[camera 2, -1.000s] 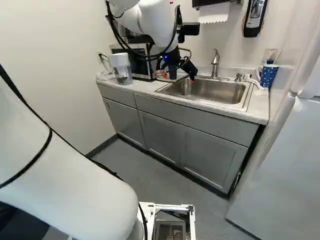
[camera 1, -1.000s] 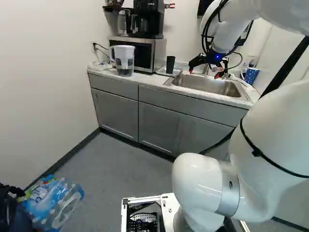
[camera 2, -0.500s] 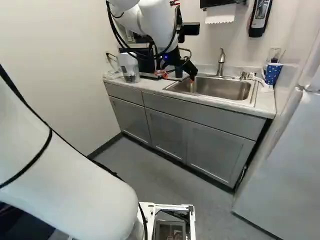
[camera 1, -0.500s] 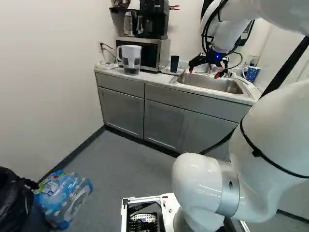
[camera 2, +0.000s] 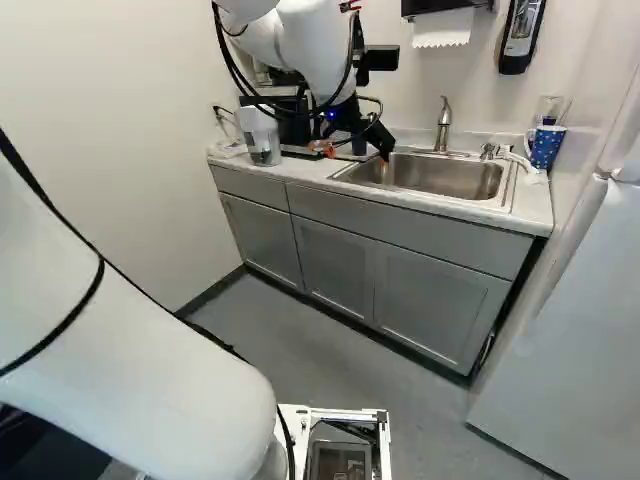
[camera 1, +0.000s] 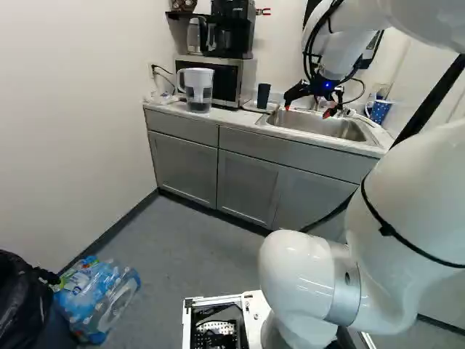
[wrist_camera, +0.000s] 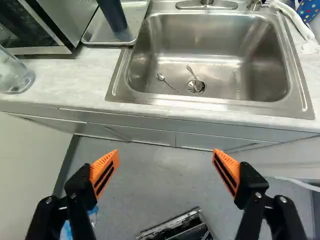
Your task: Rinse the cup and place it in the tray
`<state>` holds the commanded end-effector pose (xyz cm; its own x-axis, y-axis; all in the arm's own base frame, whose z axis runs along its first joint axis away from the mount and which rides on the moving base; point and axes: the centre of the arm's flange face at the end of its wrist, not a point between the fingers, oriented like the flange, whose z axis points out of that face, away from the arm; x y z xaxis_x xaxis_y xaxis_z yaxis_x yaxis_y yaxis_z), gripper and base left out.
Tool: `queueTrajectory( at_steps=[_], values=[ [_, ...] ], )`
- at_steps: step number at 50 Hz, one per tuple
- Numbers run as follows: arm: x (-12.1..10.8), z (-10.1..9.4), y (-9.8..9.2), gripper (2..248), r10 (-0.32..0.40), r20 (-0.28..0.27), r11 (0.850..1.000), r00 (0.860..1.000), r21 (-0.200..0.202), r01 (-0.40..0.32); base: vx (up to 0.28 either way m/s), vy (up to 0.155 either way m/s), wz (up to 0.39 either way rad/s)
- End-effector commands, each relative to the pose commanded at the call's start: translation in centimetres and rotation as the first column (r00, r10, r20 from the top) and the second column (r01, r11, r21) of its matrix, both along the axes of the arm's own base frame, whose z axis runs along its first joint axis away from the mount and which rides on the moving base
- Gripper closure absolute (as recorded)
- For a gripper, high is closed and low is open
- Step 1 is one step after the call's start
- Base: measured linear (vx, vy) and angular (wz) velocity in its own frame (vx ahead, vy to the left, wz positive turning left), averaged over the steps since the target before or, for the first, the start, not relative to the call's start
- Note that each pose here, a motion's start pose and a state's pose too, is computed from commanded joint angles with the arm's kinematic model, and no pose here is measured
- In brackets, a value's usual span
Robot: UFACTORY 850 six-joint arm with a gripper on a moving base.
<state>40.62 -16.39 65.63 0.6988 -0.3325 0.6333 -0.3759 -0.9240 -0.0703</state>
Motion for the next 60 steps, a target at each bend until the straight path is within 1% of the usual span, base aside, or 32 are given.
queueTrajectory(
  at_steps=[15, 30, 45, 60],
  values=[
    [0.0, -0.3, 0.1, 3, 0.002, 0.003, 1.0, 1.0, -0.003, -0.002, 0.0, 0.0, 0.0],
    [0.1, -1.1, 0.5, 3, 0.008, 0.015, 1.0, 1.0, -0.011, -0.008, 0.0, 0.0, 0.0],
    [0.2, -2.7, 1.2, 3, 0.019, 0.035, 1.0, 0.999, -0.026, -0.018, 0.0, 0.0, 0.0],
    [0.2, -4.8, 2.2, 3, 0.037, 0.063, 0.998, 0.997, -0.046, -0.034, 0.0, 0.0, 0.0]
  ],
)
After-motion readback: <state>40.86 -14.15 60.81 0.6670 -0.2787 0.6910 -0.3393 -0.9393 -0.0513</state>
